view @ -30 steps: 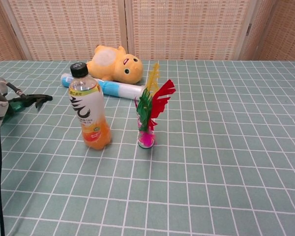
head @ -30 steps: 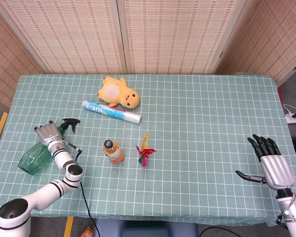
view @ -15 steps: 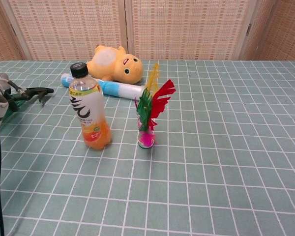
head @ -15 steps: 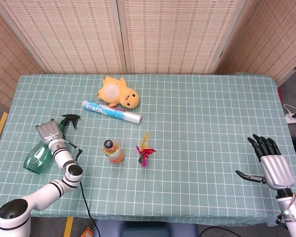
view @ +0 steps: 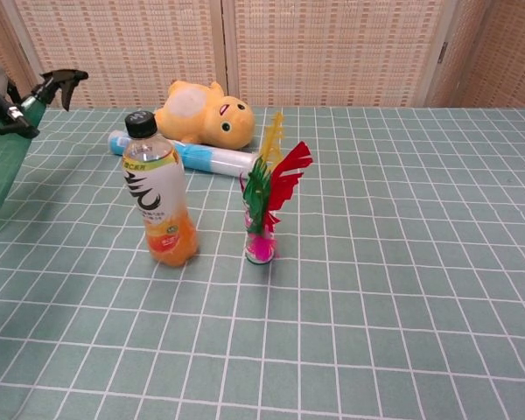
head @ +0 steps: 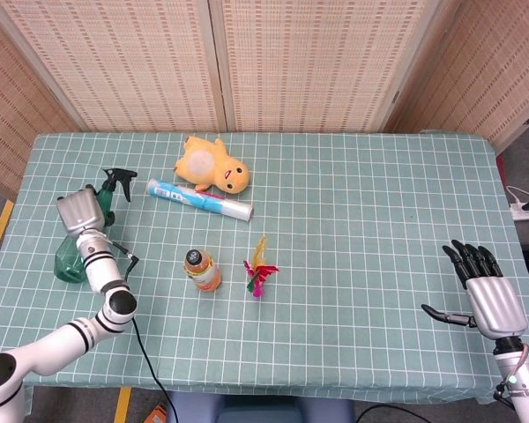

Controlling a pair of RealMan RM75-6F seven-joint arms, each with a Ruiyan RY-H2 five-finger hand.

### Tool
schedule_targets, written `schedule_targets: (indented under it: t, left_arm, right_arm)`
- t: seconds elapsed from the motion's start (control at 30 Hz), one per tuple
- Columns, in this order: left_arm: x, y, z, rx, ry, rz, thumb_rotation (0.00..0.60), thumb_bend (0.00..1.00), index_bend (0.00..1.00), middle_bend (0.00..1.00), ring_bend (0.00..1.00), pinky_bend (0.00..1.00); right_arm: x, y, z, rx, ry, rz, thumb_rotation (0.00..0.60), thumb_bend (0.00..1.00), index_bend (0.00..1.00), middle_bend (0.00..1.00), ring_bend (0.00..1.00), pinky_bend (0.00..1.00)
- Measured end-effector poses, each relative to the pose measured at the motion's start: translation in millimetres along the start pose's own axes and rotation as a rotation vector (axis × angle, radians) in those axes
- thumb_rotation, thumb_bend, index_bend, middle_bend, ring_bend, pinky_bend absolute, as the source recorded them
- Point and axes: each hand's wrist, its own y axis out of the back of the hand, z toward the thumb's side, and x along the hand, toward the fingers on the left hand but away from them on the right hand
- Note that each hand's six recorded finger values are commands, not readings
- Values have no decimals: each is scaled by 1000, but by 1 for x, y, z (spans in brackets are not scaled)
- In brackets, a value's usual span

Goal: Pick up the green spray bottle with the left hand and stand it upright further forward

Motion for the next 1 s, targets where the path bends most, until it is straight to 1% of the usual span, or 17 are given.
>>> schedule_targets:
  t: [0.13,0.27,0.47,0.63,0.77,0.87,1.0]
  left_arm:
    - [-2,18,-4,-133,-19,13,600,303,369,638,447,340]
    - [-3,32,-13,-294,-22,17,600,303,372,650,462,339]
    - [-1,45,-28,-532,-15,-17,600,304,373,653,464,310]
    - [1,50,-30,-675,-42,-25,600,303,370,655,463,288]
    - [1,54,-25,-770,-105,14,600,303,366,655,461,281]
    - [3,53,-21,-823,-145,54,600,303,349,650,445,268]
    - [11,51,-19,-875,-175,110,600,304,327,631,423,242]
  right_arm:
    - [0,0,0,2,-2,-4,393,0,0,15,0,0]
    - [1,0,0,4,-4,-5,396,0,0,15,0,0]
    - [1,0,0,9,-8,-5,397,0,8,15,0,0]
    - [1,0,0,10,-10,-10,402,0,24,18,0,0]
    - [1,0,0,15,-14,-6,404,0,26,22,0,0]
    - [0,-1,0,22,-22,-2,403,0,26,22,0,0]
    - [0,-1,1,28,-33,5,404,0,26,22,0,0]
